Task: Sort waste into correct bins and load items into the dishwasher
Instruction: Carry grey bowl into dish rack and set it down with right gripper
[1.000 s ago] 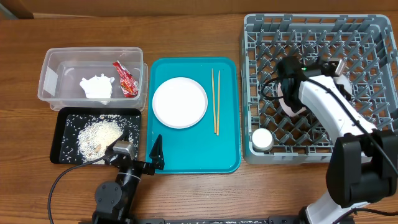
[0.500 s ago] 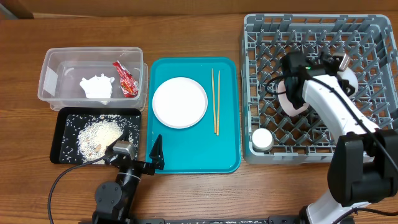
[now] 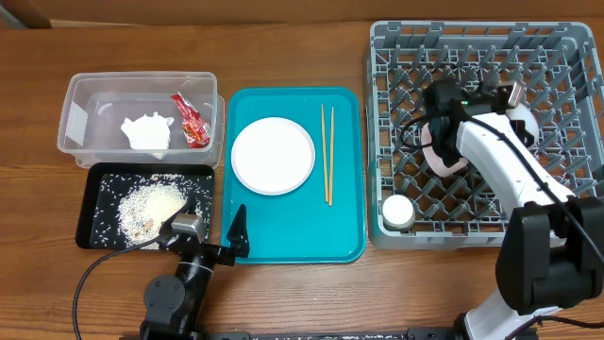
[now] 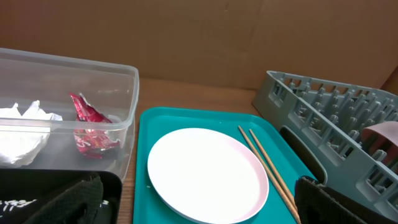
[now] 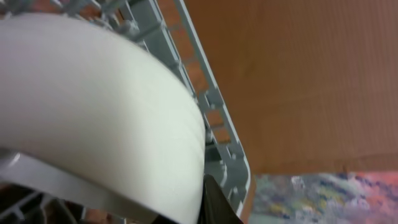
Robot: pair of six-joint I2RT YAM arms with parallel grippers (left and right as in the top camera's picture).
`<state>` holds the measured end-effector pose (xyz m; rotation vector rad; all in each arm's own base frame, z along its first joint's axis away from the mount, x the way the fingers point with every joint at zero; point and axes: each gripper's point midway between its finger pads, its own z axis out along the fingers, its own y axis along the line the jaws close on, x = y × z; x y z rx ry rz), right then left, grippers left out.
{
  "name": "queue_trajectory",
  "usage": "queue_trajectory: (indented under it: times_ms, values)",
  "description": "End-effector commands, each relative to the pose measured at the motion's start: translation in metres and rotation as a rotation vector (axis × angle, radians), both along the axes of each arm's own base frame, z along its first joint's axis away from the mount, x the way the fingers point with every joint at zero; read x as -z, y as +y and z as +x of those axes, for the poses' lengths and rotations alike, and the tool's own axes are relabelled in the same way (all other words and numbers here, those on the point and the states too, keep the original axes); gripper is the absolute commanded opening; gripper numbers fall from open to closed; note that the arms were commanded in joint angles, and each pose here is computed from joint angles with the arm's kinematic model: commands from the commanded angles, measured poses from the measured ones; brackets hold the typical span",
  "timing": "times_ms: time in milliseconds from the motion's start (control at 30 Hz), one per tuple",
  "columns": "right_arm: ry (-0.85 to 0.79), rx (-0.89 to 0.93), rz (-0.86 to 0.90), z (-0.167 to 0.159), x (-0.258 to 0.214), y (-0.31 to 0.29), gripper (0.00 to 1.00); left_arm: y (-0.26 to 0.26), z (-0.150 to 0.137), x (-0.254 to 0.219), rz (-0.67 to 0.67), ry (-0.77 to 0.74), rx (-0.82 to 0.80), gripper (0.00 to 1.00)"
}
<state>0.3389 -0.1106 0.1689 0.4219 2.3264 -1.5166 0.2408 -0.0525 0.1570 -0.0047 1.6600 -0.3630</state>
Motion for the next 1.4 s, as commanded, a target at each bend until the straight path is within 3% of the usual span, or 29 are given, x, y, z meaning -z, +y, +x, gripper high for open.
queue_trajectory:
  times_ms: [0,67,133,333,533,600,700,767,1033,1200,1367]
  values:
    - [-0.041,0.070,0.133,-0.010,0.020,0.008,0.15,0.001,0.000,0.000,-0.012,-0.003,-0.005,1.00]
    - [-0.037,0.096,0.189,-0.015,0.024,0.013,0.27,0.001,0.000,0.000,-0.012,-0.003,-0.005,1.00]
    - [-0.044,0.121,0.251,-0.020,0.025,0.019,0.32,0.001,0.000,0.000,-0.012,-0.003,-0.005,1.00]
    - [-0.083,0.092,0.393,-0.020,-0.003,0.049,0.34,0.001,0.000,0.000,-0.012,-0.003,-0.005,1.00]
    - [-0.191,-0.082,0.474,-0.014,-0.049,0.096,0.38,0.001,0.000,0.000,-0.012,-0.003,-0.005,1.00]
    - [-0.214,-0.124,0.492,-0.014,-0.056,0.107,0.45,0.001,0.000,0.000,-0.012,-0.003,-0.005,1.00]
    - [-0.271,-0.135,0.569,-0.007,-0.057,0.116,0.35,0.001,0.000,0.000,-0.012,-0.002,-0.005,1.00]
    - [-0.298,-0.108,0.656,0.000,-0.052,0.118,0.34,0.001,0.000,0.000,-0.012,-0.003,-0.005,1.00]
    - [-0.372,-0.032,1.013,0.029,-0.040,0.068,0.47,0.001,0.000,0.000,-0.012,-0.003,-0.005,1.00]
    - [-0.508,0.149,1.231,0.022,-0.033,0.008,0.56,0.001,0.000,0.000,-0.012,-0.003,-0.005,1.00]
    - [-0.508,0.293,1.316,0.007,-0.008,-0.028,0.59,0.001,0.000,0.000,-0.012,-0.003,-0.005,1.00]
